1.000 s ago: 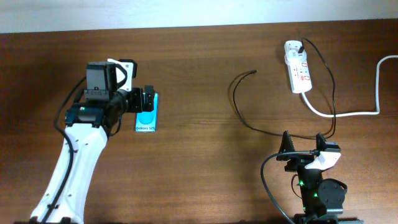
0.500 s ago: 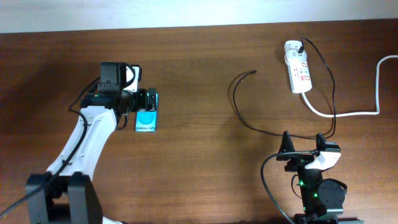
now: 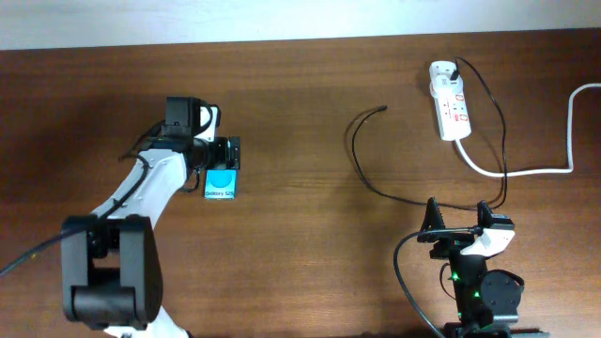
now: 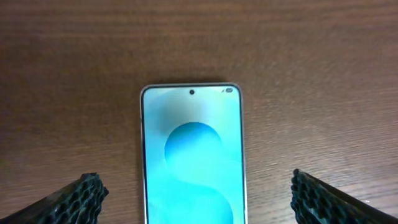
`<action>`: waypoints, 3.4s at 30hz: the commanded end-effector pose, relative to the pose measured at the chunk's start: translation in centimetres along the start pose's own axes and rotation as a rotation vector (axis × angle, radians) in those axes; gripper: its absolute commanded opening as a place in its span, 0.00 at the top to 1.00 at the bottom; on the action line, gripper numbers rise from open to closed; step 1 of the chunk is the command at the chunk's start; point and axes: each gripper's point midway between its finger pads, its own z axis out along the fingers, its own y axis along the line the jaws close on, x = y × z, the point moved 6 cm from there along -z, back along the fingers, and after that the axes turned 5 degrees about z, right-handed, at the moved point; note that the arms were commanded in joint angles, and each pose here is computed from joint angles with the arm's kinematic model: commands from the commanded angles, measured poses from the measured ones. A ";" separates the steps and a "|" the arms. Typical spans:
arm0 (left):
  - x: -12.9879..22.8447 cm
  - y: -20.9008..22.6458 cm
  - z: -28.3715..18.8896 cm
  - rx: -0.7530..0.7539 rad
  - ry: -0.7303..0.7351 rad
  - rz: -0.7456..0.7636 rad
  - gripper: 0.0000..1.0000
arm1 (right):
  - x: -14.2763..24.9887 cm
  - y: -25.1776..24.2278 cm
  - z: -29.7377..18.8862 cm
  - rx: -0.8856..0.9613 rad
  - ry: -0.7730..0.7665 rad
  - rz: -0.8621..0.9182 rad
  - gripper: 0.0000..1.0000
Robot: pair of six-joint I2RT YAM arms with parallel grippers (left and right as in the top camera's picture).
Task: Plug charger to phone and switch on socket
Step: 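Lower the left gripper and close it on the phone's bottom edge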
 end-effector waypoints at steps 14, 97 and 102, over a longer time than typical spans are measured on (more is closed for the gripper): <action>1.5 0.7 4.0 -0.018 0.081 -0.024 0.01 | 0.3 0.1 0.0 -0.010 0.010 0.004 0.02; 5.2 -1.4 4.8 -0.104 0.249 0.044 0.06 | 0.3 0.1 0.0 -0.010 0.010 0.004 0.02; 5.2 -1.4 4.8 -0.104 0.248 0.044 0.12 | 0.3 0.1 0.0 -0.010 0.010 0.004 0.02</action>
